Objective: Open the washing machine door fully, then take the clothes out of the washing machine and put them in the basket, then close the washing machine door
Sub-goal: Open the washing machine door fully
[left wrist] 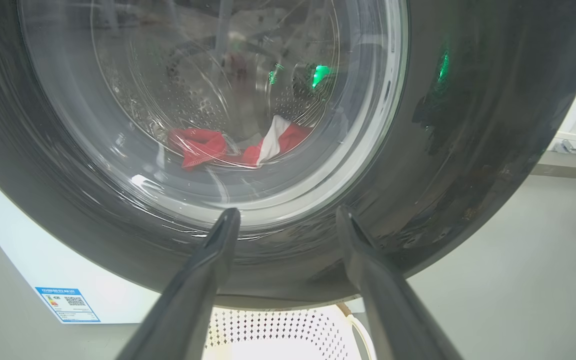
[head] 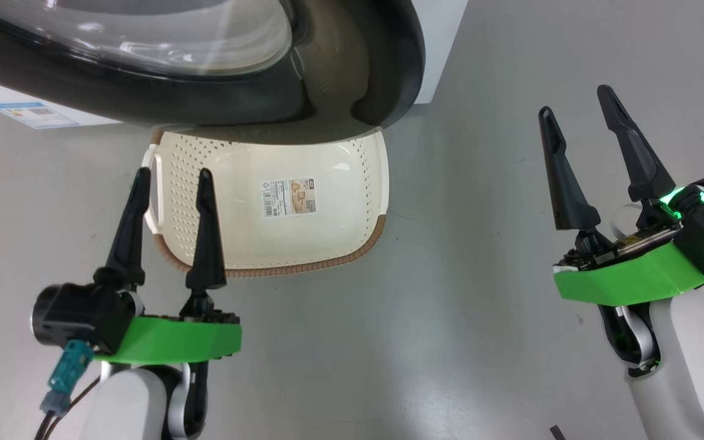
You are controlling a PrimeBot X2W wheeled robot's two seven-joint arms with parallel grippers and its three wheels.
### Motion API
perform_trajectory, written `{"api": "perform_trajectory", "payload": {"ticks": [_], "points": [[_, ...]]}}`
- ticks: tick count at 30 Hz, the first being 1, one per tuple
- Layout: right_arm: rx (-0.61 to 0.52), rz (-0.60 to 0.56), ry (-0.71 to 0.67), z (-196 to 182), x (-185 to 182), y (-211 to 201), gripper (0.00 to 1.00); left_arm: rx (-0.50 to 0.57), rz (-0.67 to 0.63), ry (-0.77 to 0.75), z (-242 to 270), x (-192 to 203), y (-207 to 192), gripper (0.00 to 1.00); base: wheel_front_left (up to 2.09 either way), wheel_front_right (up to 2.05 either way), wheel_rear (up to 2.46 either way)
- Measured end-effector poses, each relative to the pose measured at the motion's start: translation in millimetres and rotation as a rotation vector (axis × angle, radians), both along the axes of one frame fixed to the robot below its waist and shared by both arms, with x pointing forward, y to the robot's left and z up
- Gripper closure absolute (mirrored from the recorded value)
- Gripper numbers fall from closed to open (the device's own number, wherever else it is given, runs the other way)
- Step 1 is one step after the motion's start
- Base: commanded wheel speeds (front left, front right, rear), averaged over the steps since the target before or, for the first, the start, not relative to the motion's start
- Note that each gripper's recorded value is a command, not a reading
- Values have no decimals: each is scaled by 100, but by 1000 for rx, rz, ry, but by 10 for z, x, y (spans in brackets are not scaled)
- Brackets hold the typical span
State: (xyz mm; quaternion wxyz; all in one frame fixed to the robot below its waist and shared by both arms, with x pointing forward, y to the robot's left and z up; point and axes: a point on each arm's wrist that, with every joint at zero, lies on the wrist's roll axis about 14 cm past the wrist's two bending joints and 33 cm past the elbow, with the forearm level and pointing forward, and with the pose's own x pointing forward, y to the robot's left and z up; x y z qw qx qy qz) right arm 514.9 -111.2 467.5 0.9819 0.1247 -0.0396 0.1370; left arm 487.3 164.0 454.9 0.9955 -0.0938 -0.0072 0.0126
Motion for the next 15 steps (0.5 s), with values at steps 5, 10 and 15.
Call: {"api": "perform_trajectory", "payload": {"ticks": [5, 10, 15], "points": [[59, -7, 26, -41, 1, 23, 100, 1, 0, 2, -5, -3, 1, 0, 0, 0, 0], [257, -40, 81, -76, 58, 32, 100, 4, 2, -2, 23, -14, 13, 0, 0, 0, 0], [493, -37, 132, -48, 186, 122, 100, 7, 9, -10, 65, -31, 43, 0, 0, 0, 0]]}}
